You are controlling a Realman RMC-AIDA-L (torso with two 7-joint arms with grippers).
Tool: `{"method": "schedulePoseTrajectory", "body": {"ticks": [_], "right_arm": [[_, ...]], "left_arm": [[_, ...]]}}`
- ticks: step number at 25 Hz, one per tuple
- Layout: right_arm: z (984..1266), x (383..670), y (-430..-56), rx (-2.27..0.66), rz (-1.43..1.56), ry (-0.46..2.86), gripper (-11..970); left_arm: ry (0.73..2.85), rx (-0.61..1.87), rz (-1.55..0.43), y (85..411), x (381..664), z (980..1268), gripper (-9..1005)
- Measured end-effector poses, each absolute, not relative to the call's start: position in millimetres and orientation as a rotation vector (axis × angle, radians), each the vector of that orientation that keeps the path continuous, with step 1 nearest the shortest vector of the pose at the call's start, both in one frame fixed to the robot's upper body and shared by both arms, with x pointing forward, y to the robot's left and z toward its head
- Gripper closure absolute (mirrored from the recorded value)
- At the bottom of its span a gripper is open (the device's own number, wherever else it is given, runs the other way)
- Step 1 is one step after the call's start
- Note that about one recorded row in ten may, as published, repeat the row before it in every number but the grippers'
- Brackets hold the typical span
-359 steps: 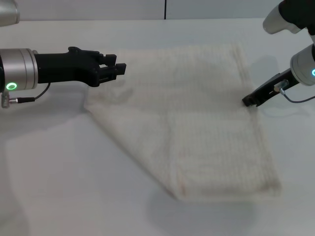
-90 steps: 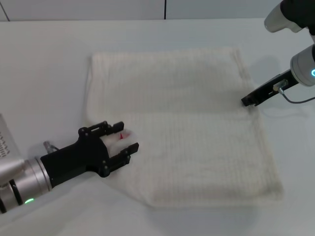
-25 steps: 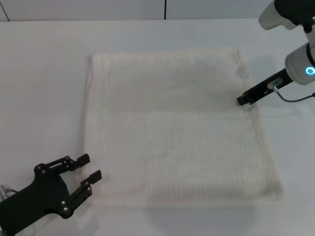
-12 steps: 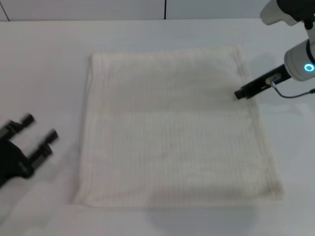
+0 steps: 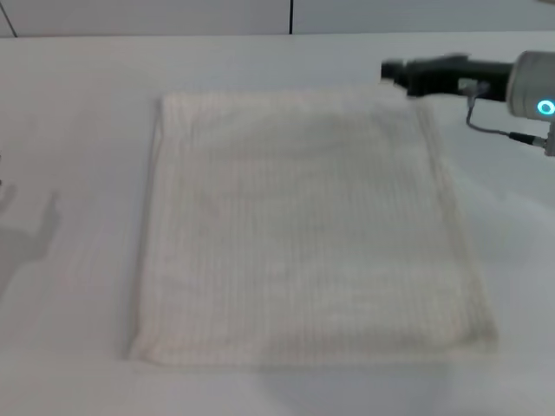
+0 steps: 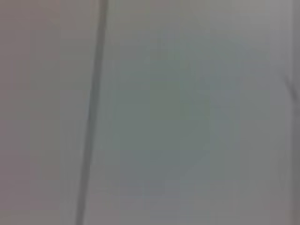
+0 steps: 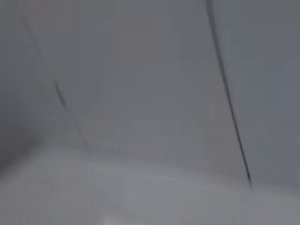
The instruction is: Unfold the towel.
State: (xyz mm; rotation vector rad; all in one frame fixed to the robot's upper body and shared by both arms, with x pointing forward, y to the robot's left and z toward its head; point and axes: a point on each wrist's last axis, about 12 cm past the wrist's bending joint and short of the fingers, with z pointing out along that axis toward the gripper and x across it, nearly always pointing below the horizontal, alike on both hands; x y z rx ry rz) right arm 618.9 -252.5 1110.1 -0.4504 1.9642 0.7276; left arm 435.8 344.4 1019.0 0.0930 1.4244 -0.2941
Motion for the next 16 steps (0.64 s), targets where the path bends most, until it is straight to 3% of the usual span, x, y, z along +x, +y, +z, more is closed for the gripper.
{"method": "schedulePoseTrajectory", "body": {"ticks": [3, 9, 16], "right_arm": [[1099.4, 607.4, -267.2, -0.312, 0.710, 1.682, 960], [1085.0, 583.2, -283.0, -0.161, 0.538, 1.388, 960], [1086.1, 575.8, -287.0, -0.126, 0.453, 1.289, 960]], "left_arm": [[1.384, -0.054, -0.241, 350.4, 440.1, 1020.7, 362], [1.356, -0.118, -0.223, 351.2, 445.6, 1022.8, 362], [1.345, -0.145, -0.227, 348.8, 447.7, 1023.1, 362]]}}
